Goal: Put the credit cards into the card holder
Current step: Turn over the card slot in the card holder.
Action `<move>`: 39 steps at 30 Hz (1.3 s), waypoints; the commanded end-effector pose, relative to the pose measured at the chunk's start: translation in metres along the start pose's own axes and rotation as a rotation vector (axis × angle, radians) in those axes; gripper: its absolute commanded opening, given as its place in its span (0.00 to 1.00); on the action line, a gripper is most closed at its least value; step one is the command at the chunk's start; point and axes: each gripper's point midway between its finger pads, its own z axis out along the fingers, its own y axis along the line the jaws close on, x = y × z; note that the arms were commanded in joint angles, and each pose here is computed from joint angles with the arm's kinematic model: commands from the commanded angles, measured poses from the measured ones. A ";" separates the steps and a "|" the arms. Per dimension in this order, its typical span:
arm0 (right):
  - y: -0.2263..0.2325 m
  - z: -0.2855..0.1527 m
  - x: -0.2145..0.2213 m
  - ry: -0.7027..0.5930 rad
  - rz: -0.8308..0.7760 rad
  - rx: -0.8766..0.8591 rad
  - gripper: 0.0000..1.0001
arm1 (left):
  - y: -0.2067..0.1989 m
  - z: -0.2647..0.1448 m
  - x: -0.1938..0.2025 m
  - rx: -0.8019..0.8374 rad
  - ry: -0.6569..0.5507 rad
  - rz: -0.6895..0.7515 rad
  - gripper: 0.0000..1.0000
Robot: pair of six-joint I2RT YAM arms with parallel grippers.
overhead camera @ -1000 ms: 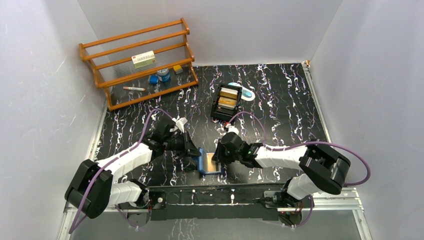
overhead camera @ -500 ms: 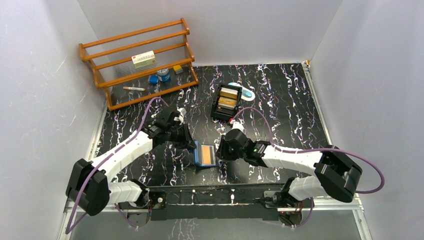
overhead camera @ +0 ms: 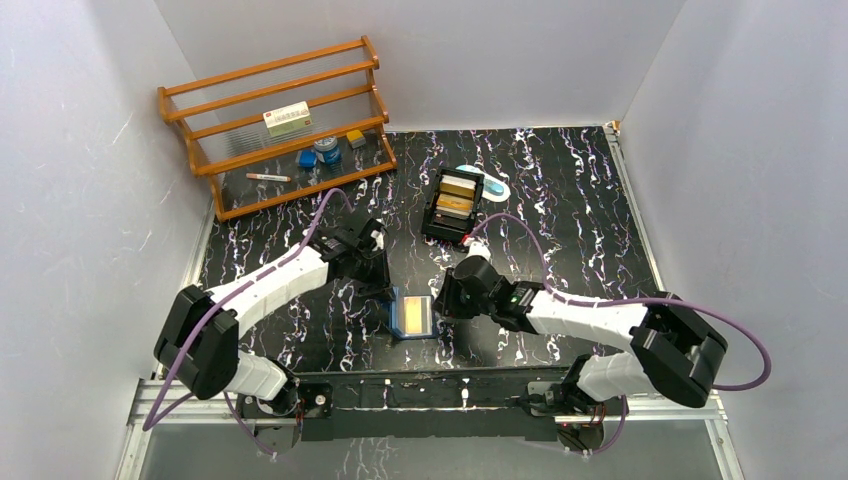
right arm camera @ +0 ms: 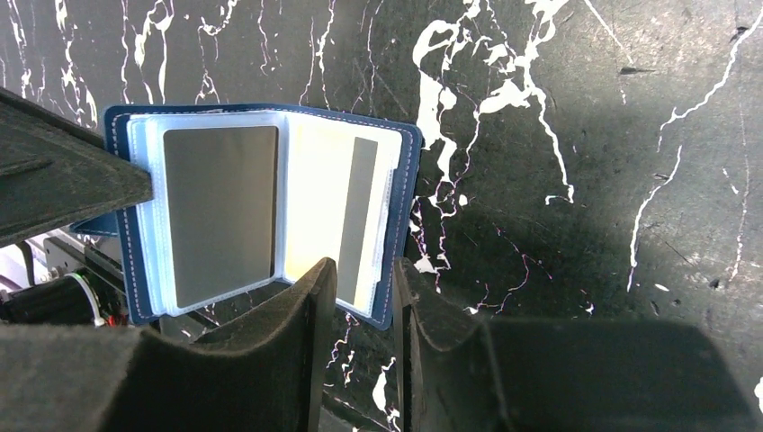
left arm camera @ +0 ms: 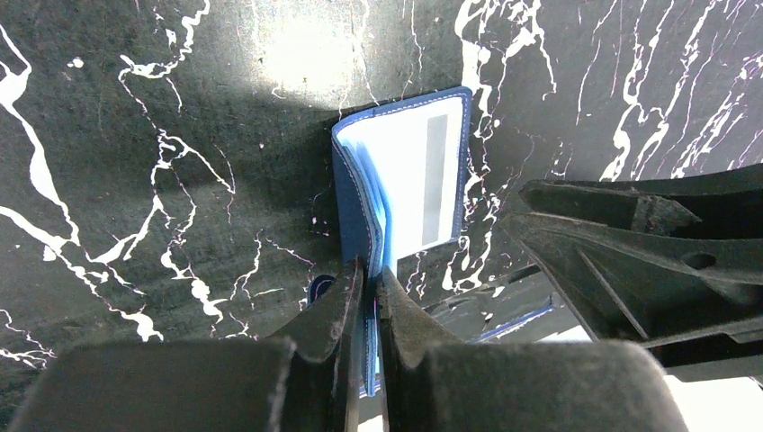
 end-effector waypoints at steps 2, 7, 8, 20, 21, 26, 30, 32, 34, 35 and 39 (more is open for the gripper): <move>0.018 -0.008 -0.015 -0.060 0.020 -0.089 0.38 | -0.011 -0.004 -0.003 0.025 -0.005 0.007 0.00; 0.043 -0.004 -0.012 -0.027 0.077 -0.196 0.45 | -0.014 -0.002 -0.005 0.016 -0.002 -0.004 0.00; 0.049 -0.002 -0.012 -0.017 0.084 -0.218 0.47 | -0.014 -0.001 -0.004 0.011 0.004 -0.005 0.00; 0.083 0.016 -0.011 0.039 0.059 -0.255 0.51 | -0.012 0.003 0.001 0.005 0.022 -0.009 0.00; 0.082 0.016 -0.011 0.038 0.058 -0.247 0.51 | -0.011 0.003 0.002 0.002 0.025 -0.010 0.00; 0.064 0.006 -0.022 -0.019 0.037 -0.146 0.50 | -0.009 0.004 0.003 -0.002 0.022 -0.005 0.00; 0.061 -0.014 -0.042 -0.105 0.014 -0.121 0.50 | -0.018 0.000 0.001 0.035 0.021 -0.003 0.00; 0.061 -0.020 -0.047 -0.123 0.008 -0.118 0.50 | -0.022 -0.001 -0.001 0.054 0.019 -0.003 0.00; 0.058 -0.024 -0.051 -0.142 -0.006 -0.104 0.50 | -0.026 -0.001 -0.002 0.080 0.012 0.001 0.00; 0.056 -0.025 -0.053 -0.151 -0.020 -0.095 0.51 | -0.029 -0.001 -0.002 0.099 0.009 0.007 0.00; 0.056 -0.029 -0.061 -0.176 -0.080 -0.085 0.51 | -0.040 -0.001 0.001 0.180 0.006 -0.005 0.00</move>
